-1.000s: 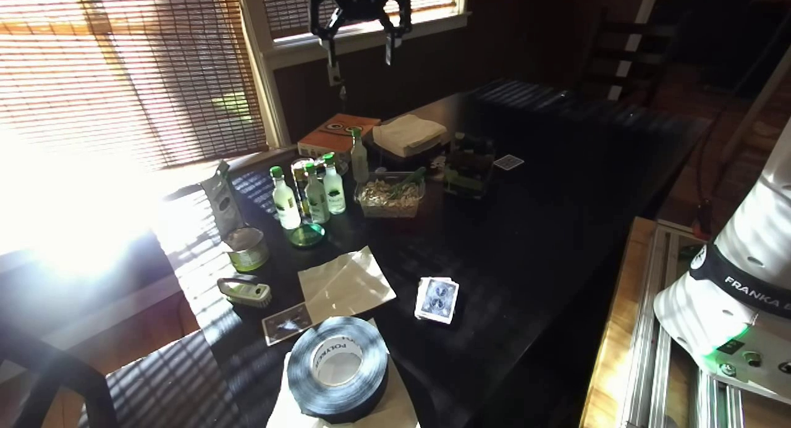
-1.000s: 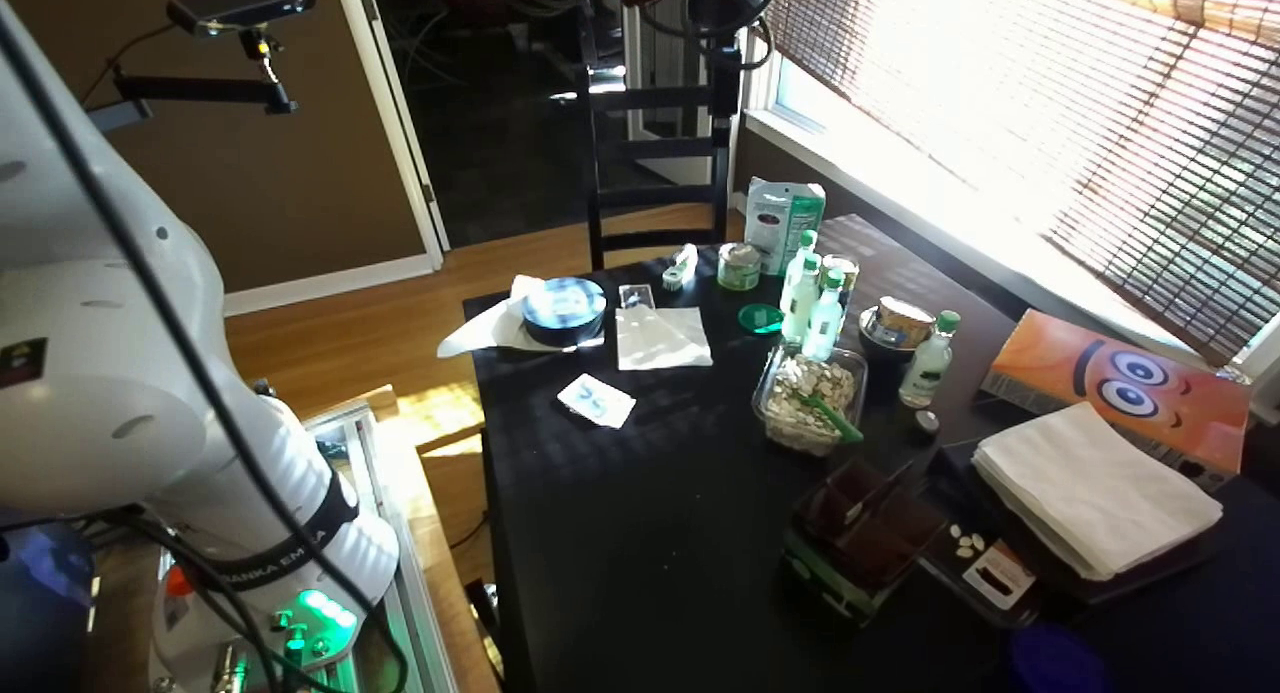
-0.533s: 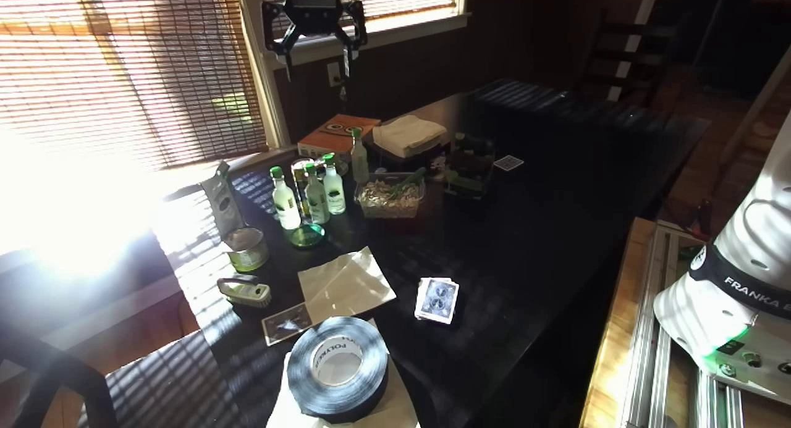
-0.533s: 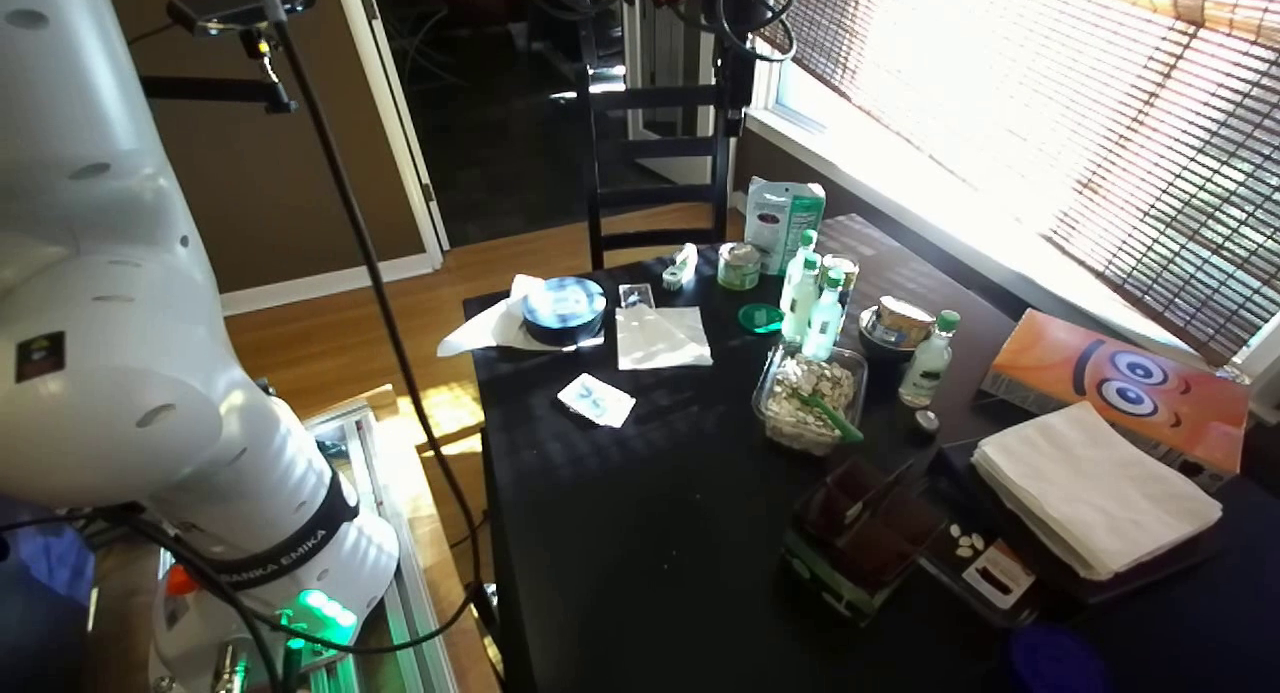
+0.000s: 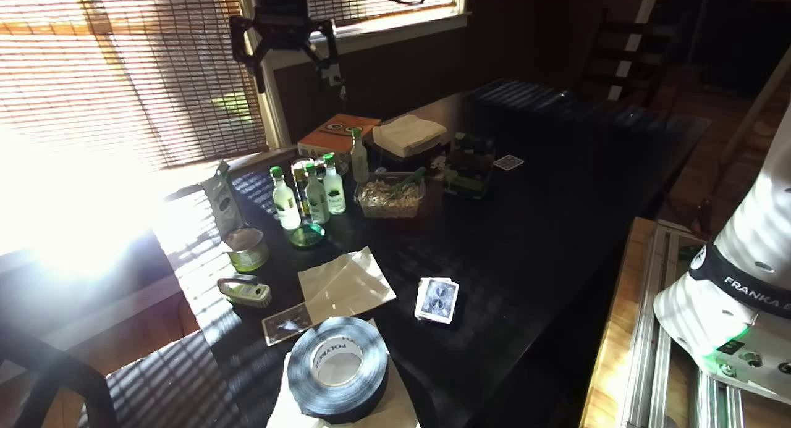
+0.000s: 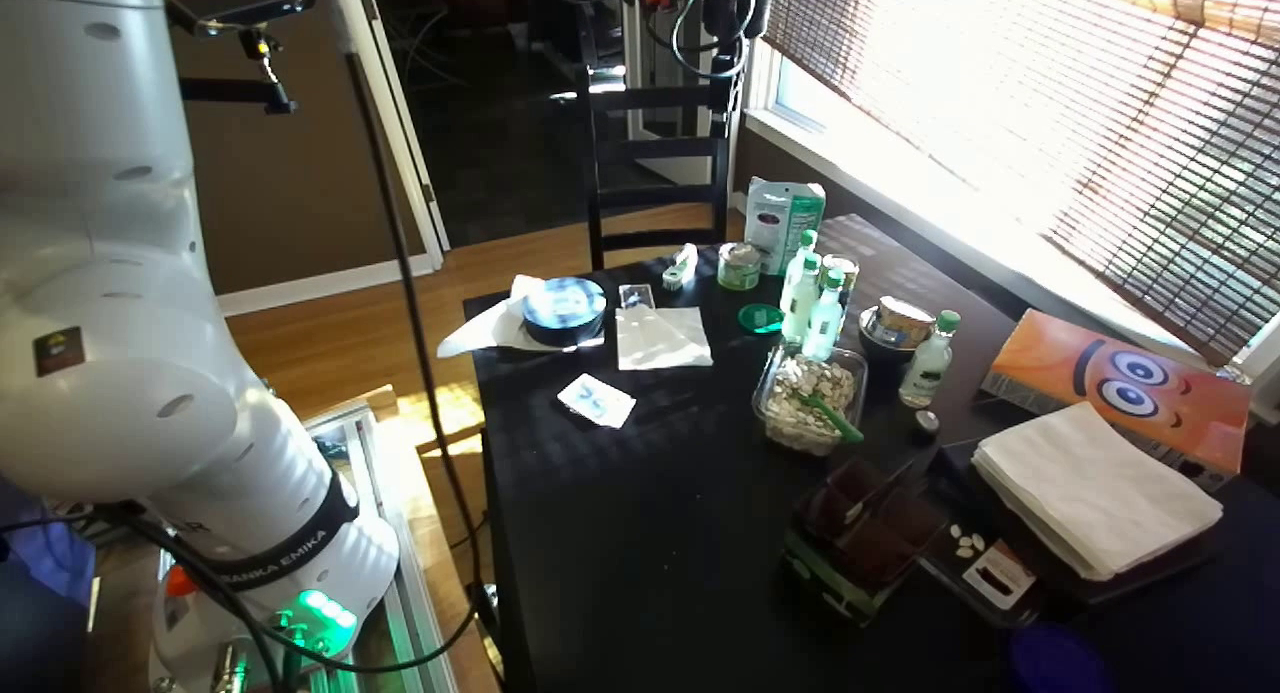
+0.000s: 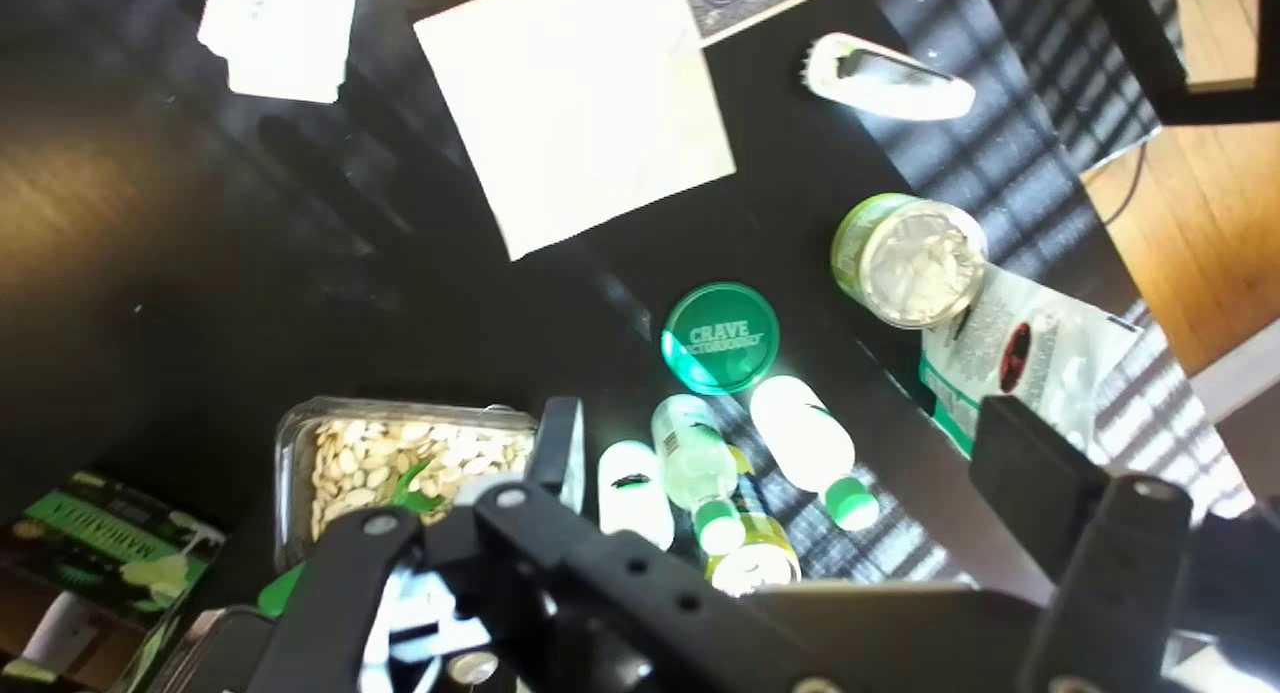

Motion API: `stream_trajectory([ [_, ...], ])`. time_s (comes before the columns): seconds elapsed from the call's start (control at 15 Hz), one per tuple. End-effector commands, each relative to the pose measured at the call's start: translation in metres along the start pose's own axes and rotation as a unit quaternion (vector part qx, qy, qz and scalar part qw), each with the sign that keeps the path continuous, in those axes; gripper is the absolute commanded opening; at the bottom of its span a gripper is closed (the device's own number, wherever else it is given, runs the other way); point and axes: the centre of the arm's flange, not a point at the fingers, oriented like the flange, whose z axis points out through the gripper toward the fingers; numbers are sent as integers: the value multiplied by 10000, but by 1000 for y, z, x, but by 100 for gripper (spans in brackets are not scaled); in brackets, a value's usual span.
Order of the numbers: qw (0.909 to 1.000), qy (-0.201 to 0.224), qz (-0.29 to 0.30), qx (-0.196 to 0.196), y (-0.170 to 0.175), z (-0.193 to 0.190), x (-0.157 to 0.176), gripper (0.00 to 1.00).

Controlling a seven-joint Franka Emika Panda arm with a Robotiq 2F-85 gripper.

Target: Move the white packet to the right

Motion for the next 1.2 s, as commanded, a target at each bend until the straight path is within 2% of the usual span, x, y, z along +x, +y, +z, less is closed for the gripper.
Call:
stream_trajectory([
  [0.0, 9953, 220, 907, 259, -91, 16, 1, 100],
  [0.2, 9901, 438, 1310, 249, -132, 40, 7, 100],
  [0.47, 9878, 697, 1387, 78, -158, 87, 35, 100],
  [0.6, 9872, 644, 1457, 86, -168, 105, 50, 100],
  [0.67, 9891, 614, 1330, 118, -105, 104, 23, 100],
  [0.93, 9885, 643, 1361, 114, -113, 119, 32, 100],
  [1.0, 9880, 647, 1300, 526, -118, 124, 31, 100],
  [1.13, 9851, 878, 1175, 895, -137, 134, 33, 100],
])
